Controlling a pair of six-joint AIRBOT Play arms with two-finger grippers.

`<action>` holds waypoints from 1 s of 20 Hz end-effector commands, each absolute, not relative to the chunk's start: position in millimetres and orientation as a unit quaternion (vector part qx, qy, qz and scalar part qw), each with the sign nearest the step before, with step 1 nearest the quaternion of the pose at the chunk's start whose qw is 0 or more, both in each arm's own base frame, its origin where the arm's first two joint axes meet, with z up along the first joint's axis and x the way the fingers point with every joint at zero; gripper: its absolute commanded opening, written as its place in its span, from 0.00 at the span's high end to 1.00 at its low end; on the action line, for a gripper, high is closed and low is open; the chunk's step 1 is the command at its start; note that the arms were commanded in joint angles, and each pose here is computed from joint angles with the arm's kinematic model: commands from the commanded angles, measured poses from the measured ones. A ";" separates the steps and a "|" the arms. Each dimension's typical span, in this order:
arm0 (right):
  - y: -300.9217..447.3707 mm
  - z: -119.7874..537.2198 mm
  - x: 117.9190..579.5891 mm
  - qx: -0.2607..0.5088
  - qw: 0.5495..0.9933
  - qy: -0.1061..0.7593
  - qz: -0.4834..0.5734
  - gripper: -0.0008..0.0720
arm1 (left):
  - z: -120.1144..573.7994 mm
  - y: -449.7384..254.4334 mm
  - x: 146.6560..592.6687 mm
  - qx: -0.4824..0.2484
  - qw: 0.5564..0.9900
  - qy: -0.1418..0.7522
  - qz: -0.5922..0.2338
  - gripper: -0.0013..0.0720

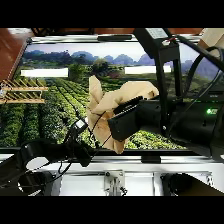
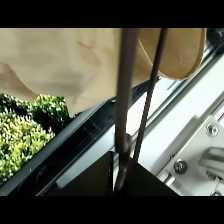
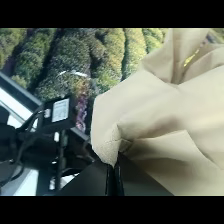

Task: Fold the shirts.

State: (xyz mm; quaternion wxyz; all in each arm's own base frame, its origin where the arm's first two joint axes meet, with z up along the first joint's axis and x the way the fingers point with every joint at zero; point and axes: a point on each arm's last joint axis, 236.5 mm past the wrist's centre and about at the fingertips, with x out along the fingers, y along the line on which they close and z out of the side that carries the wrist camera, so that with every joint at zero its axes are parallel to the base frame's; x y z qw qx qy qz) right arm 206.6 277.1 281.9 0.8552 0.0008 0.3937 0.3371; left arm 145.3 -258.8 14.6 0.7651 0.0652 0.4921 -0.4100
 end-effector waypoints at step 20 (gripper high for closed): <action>251.6 301.9 251.8 0.004 0.910 0.326 0.257 0.91 | 55.7 -159.5 143.9 0.146 0.801 0.501 -0.293 0.93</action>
